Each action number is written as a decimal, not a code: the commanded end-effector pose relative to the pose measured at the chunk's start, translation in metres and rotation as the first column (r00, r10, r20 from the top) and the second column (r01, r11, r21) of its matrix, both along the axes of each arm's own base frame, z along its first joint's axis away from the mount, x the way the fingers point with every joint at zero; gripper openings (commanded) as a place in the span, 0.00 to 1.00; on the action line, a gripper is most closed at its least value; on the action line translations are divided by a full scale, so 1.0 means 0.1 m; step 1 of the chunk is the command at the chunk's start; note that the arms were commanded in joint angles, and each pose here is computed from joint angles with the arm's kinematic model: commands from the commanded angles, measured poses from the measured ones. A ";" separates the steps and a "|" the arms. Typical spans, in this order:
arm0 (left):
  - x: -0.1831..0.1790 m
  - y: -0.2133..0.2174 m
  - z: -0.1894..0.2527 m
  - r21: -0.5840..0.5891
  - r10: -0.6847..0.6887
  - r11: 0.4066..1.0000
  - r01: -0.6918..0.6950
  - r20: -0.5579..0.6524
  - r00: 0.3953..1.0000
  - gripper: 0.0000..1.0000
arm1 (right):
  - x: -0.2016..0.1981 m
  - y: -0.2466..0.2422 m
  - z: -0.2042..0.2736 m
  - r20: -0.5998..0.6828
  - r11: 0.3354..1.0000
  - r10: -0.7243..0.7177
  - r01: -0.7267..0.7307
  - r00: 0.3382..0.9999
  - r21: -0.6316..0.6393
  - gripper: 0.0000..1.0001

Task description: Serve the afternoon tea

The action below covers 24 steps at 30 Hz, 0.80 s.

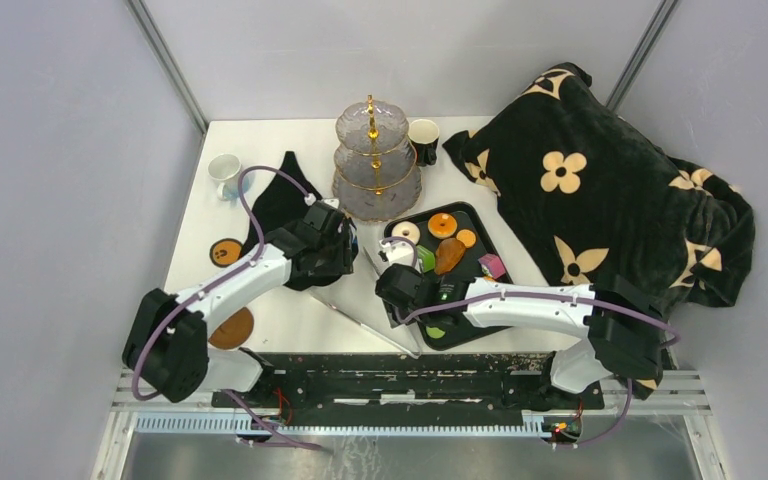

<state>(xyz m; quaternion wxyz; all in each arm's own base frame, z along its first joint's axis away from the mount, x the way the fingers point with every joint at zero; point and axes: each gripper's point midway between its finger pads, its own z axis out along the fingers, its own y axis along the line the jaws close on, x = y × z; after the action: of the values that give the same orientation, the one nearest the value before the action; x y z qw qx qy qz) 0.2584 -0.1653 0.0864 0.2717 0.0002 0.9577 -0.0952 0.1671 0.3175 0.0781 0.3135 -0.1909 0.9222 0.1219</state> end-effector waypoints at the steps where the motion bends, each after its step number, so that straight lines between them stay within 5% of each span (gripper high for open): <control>1: 0.27 -0.09 -0.07 -0.095 0.054 0.994 -0.052 0.018 0.998 0.58 | 0.05 -0.03 0.10 0.028 0.999 -0.034 0.033 0.999 0.027 0.56; 8: 0.62 0.44 -0.36 0.016 0.184 0.983 -0.184 -0.036 0.982 0.59 | 0.04 0.07 0.05 0.013 0.999 -0.012 0.012 1.000 0.035 0.60; 17: 1.30 0.74 -0.21 0.126 0.275 0.952 -0.280 0.056 0.960 0.59 | 0.01 0.22 -0.16 -0.043 1.000 0.014 -0.014 0.999 -0.002 0.63; 24: 1.28 0.50 0.19 0.022 0.205 0.978 -0.207 0.091 0.975 0.65 | 0.00 0.19 -0.31 -0.053 0.999 0.024 -0.027 0.998 -0.043 0.64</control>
<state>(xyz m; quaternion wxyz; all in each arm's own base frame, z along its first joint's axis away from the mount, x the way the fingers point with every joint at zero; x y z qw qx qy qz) 0.3775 -0.1035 0.0600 0.2719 -0.1183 0.9548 -0.0198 0.1608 0.3206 0.0368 0.2704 -0.2080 0.9356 0.0912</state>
